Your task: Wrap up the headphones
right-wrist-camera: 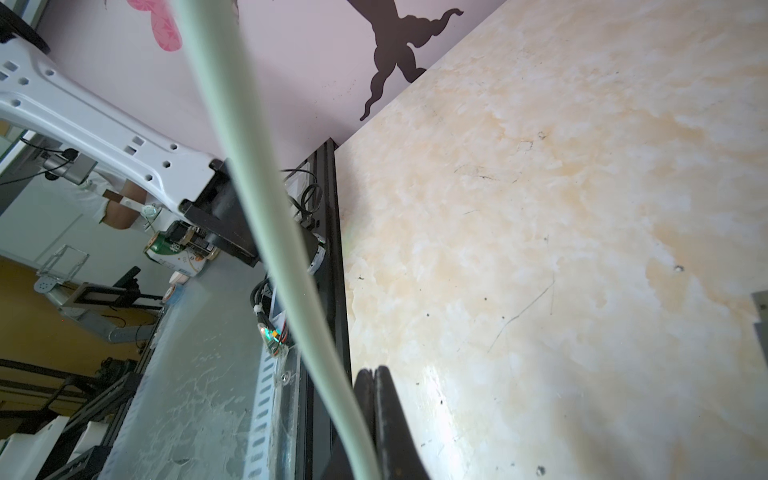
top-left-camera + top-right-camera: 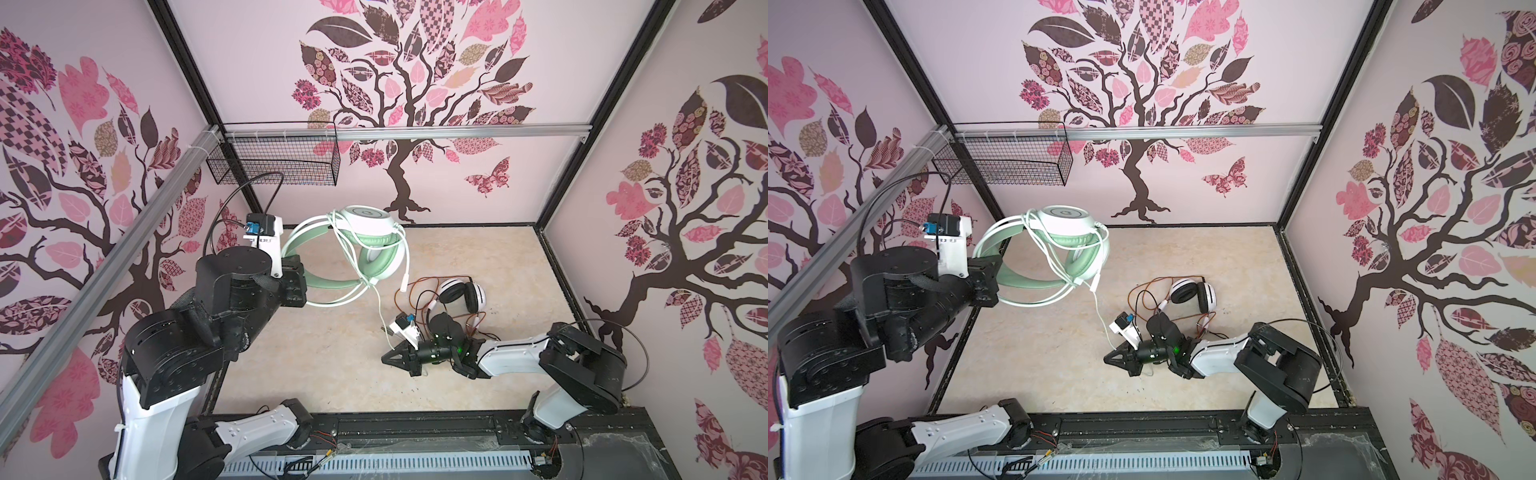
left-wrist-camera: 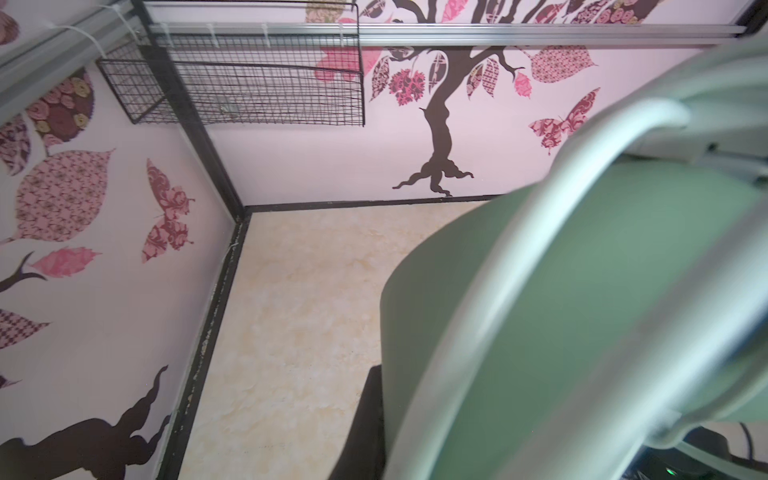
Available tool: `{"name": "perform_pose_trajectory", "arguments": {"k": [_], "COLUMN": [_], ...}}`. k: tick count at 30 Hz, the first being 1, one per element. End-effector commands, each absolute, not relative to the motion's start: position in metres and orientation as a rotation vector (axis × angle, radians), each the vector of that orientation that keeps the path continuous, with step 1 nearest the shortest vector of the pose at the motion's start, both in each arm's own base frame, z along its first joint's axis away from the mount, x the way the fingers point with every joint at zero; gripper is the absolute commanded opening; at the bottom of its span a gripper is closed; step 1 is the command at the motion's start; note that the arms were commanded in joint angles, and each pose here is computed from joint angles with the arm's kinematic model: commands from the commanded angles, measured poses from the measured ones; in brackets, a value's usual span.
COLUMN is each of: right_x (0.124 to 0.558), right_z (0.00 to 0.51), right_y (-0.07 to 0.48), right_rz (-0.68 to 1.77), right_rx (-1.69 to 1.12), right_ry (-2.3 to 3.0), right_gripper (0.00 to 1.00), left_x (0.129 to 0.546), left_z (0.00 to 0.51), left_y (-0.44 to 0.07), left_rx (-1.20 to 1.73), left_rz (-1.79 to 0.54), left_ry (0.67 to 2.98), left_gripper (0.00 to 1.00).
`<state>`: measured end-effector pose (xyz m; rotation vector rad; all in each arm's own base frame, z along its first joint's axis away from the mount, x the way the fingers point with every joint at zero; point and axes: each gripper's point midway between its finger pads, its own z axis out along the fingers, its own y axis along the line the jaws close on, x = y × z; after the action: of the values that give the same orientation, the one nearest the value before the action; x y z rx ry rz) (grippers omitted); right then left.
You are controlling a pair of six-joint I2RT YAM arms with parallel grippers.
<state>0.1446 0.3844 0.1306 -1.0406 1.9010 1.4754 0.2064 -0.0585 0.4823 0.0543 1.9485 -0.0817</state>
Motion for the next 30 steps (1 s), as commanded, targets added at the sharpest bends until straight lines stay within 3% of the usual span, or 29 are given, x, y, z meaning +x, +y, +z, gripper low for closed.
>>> {"name": "perform_pose_trajectory", "arguments": {"k": [1, 7, 17, 30], "right_x": [0.122, 0.1, 0.105, 0.131], "right_z": [0.126, 0.133, 0.165, 0.264], "right_y": [0.372, 0.351, 0.31, 0.274], "right_rz": [1.442, 1.336, 1.065, 0.704], "right_rx": [-1.141, -1.209, -1.24, -1.268], "right_ry": [1.96, 1.993, 1.986, 1.878], "right_gripper": [0.0, 0.0, 0.0, 0.0], "left_x": [0.219, 0.251, 0.269, 0.275], "left_z": [0.509, 0.482, 0.446, 0.372], "left_y": [-0.045, -0.035, -0.033, -0.026], "left_rx": [-0.123, -0.191, -0.204, -0.192], "left_rz": [-0.078, 0.037, 0.12, 0.307], "left_ry": [1.822, 1.888, 1.961, 2.105], "left_gripper": [0.0, 0.0, 0.0, 0.0]}}
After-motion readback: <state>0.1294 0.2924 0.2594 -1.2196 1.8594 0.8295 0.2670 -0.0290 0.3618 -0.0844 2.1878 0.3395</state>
